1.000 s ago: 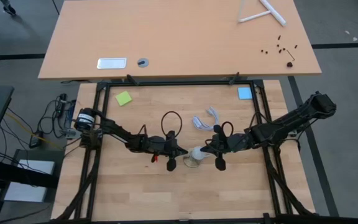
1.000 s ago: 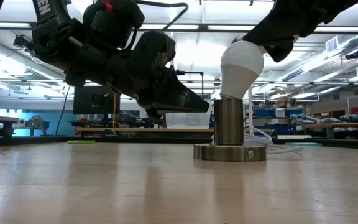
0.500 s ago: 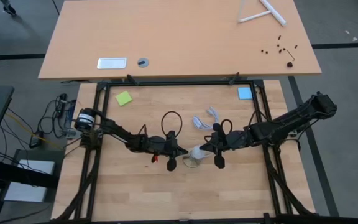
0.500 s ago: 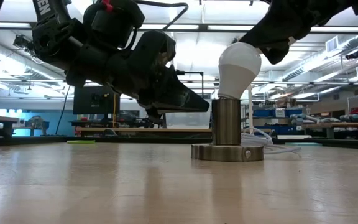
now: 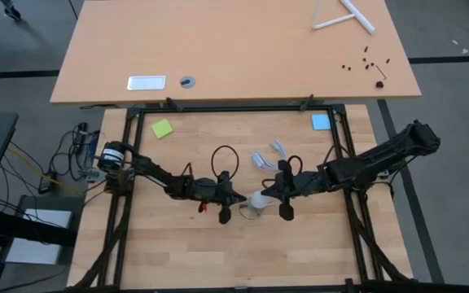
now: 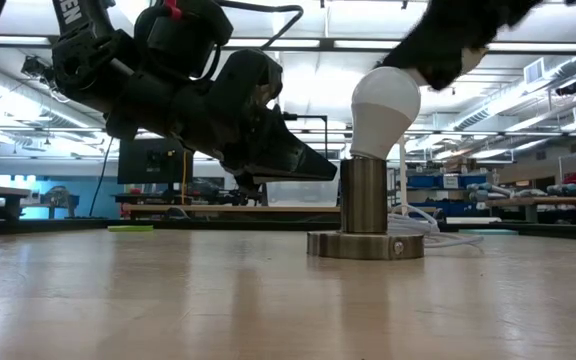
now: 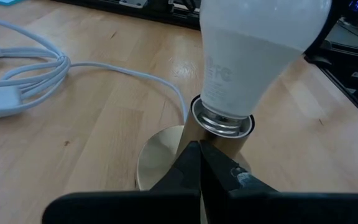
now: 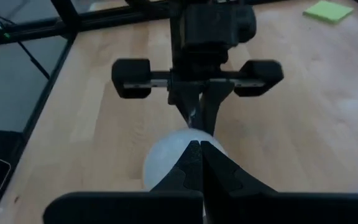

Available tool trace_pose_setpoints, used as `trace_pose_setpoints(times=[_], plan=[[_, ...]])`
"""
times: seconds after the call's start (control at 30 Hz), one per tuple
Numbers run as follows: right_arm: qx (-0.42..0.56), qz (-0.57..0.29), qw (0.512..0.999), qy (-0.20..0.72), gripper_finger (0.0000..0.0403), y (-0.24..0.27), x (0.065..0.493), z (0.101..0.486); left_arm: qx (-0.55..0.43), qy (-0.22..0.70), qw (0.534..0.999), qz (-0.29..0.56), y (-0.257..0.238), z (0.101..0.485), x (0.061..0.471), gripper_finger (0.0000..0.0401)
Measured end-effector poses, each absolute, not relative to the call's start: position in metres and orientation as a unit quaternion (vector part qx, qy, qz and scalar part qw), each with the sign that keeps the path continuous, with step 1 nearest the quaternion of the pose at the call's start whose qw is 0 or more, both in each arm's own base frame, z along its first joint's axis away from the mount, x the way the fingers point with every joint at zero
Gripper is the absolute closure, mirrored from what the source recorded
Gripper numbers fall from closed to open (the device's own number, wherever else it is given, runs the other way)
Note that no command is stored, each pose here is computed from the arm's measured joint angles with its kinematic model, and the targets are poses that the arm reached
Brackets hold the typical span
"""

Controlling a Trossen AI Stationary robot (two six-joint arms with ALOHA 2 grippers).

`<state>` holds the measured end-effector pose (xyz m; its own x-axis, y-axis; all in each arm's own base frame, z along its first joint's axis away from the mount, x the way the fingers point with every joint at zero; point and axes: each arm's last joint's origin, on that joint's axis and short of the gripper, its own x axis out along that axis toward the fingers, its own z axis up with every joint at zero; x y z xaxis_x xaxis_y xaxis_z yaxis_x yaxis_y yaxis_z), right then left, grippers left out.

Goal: Screw lightbulb
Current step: Insert the lightbulb into the lamp

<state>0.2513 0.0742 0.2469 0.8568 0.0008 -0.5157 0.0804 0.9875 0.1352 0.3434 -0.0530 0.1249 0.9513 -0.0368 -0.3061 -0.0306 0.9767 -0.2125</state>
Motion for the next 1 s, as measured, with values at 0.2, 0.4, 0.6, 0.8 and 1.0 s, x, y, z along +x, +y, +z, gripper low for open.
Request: trace_pose_setpoints(times=[0.2,0.4,0.6,0.8,1.0], plan=[[0.07,-0.05,0.933,0.35,0.0402,0.081,0.262,0.278,-0.108,0.155,0.982,-0.002,-0.053,0.125,0.343,0.0401],[0.045,-0.058,0.896,0.438,0.0402,0.09,0.287,0.275,-0.109,0.156,0.982,-0.001,-0.053,0.125,0.343,0.0401],[0.03,-0.058,0.881,0.469,0.0402,0.095,0.303,0.279,-0.109,0.156,0.982,-0.001,-0.053,0.125,0.343,0.0401],[0.021,-0.046,0.885,0.463,0.0402,0.094,0.31,0.284,-0.109,0.155,0.982,-0.001,-0.053,0.125,0.343,0.0401],[0.025,-0.049,0.883,0.466,0.0402,0.086,0.312,0.284,-0.109,0.155,0.982,-0.001,-0.053,0.125,0.343,0.0401]])
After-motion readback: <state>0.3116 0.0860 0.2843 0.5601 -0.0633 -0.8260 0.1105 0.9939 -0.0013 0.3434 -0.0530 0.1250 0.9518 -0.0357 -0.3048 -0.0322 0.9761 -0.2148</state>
